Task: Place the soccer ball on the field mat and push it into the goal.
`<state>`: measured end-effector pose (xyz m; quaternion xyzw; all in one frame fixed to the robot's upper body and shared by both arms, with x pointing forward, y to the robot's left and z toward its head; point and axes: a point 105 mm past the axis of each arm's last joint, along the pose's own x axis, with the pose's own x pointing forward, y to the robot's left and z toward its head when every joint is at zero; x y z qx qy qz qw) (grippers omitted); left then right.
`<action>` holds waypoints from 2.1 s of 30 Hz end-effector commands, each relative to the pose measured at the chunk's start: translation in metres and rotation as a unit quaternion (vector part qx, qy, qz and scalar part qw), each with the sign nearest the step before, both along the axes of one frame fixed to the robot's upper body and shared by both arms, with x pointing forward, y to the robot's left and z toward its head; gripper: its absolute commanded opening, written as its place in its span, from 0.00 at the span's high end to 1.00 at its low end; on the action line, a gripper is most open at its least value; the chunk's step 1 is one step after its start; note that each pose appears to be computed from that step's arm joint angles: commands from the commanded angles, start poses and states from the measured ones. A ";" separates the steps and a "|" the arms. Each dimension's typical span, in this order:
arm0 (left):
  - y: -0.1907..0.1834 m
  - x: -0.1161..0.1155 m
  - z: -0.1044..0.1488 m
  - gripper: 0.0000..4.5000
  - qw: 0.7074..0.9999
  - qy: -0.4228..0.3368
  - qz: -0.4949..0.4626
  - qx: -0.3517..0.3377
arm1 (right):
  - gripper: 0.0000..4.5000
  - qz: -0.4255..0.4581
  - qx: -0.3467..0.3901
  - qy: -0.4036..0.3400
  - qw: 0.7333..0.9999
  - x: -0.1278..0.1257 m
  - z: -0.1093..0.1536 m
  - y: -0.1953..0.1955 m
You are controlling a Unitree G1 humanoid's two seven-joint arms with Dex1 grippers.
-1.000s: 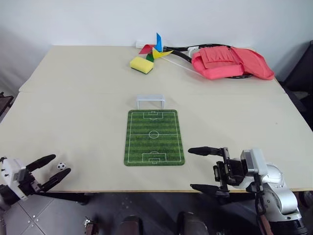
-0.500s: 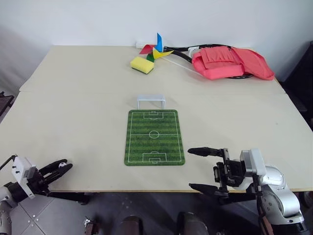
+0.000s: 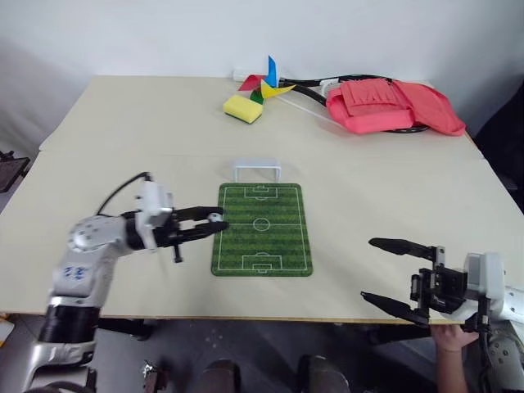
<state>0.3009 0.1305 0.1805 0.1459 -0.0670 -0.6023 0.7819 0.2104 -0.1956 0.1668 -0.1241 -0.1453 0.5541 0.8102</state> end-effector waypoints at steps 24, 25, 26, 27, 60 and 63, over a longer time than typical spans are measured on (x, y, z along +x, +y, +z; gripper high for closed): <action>-0.065 -0.001 -0.076 0.79 0.992 0.004 -0.050 0.118 | 0.00 -0.067 -0.009 -0.017 0.998 -0.015 -0.008 -0.009; -0.065 -0.001 -0.076 0.79 0.992 0.004 -0.049 0.117 | 0.00 -0.066 -0.009 -0.017 0.998 -0.015 -0.007 -0.008; -0.065 -0.002 -0.076 0.72 0.992 0.006 -0.052 0.115 | 0.00 -0.065 -0.008 -0.016 0.998 -0.014 -0.006 -0.006; -0.066 -0.002 -0.076 0.65 0.992 0.006 -0.054 0.114 | 0.00 -0.064 -0.007 -0.016 0.998 -0.014 -0.005 -0.005; 0.079 -0.100 -0.040 1.00 0.995 0.095 0.040 0.003 | 0.00 -0.013 0.006 -0.027 1.000 0.007 -0.026 -0.037; 0.066 -0.102 -0.047 1.00 0.995 0.095 0.027 0.007 | 0.00 -0.008 -0.001 -0.031 0.999 0.008 -0.029 -0.040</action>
